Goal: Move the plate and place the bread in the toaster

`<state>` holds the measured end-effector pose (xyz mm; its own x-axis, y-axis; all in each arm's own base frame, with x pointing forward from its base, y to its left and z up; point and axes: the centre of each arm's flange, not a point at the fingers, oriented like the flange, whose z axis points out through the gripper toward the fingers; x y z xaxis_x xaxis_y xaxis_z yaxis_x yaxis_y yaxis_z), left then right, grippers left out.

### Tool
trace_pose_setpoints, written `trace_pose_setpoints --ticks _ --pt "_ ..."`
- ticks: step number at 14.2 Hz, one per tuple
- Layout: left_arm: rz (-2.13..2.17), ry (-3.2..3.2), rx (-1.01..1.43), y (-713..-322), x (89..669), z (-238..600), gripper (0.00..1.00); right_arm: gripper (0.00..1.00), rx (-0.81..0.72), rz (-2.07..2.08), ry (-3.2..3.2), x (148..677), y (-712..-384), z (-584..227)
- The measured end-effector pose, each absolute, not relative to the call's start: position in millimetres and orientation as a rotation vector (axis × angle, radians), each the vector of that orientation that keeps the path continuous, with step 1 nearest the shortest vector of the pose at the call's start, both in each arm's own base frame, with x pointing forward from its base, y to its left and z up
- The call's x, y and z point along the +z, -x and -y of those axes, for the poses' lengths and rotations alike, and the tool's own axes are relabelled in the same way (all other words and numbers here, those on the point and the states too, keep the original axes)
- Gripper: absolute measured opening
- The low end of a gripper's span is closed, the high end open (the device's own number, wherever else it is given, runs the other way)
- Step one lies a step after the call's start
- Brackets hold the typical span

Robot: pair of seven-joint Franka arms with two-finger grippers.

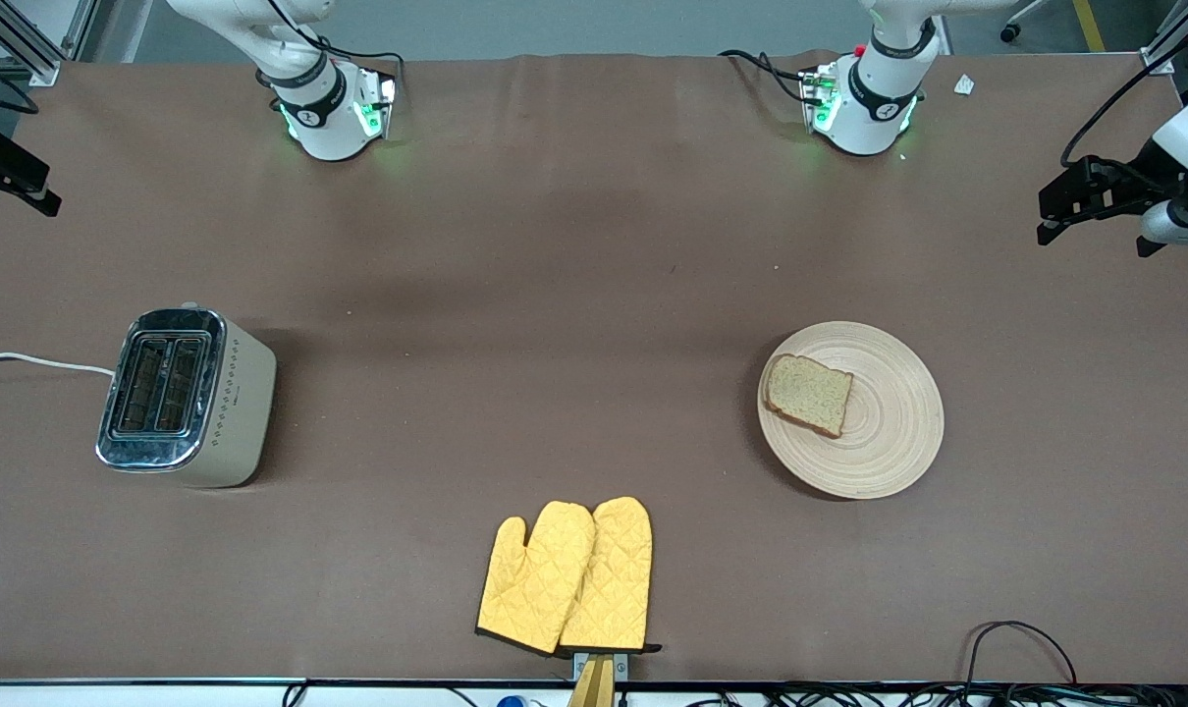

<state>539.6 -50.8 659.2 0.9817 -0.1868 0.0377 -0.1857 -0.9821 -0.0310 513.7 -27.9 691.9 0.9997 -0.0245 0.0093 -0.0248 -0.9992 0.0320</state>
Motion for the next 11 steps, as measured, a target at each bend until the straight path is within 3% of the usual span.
trace_pose_setpoints --ticks 11 --pt "-0.246 3.155 -0.011 -557.9 638.8 35.4 1.00 1.00 -0.039 -0.052 -3.107 689.3 -510.3 -10.3"
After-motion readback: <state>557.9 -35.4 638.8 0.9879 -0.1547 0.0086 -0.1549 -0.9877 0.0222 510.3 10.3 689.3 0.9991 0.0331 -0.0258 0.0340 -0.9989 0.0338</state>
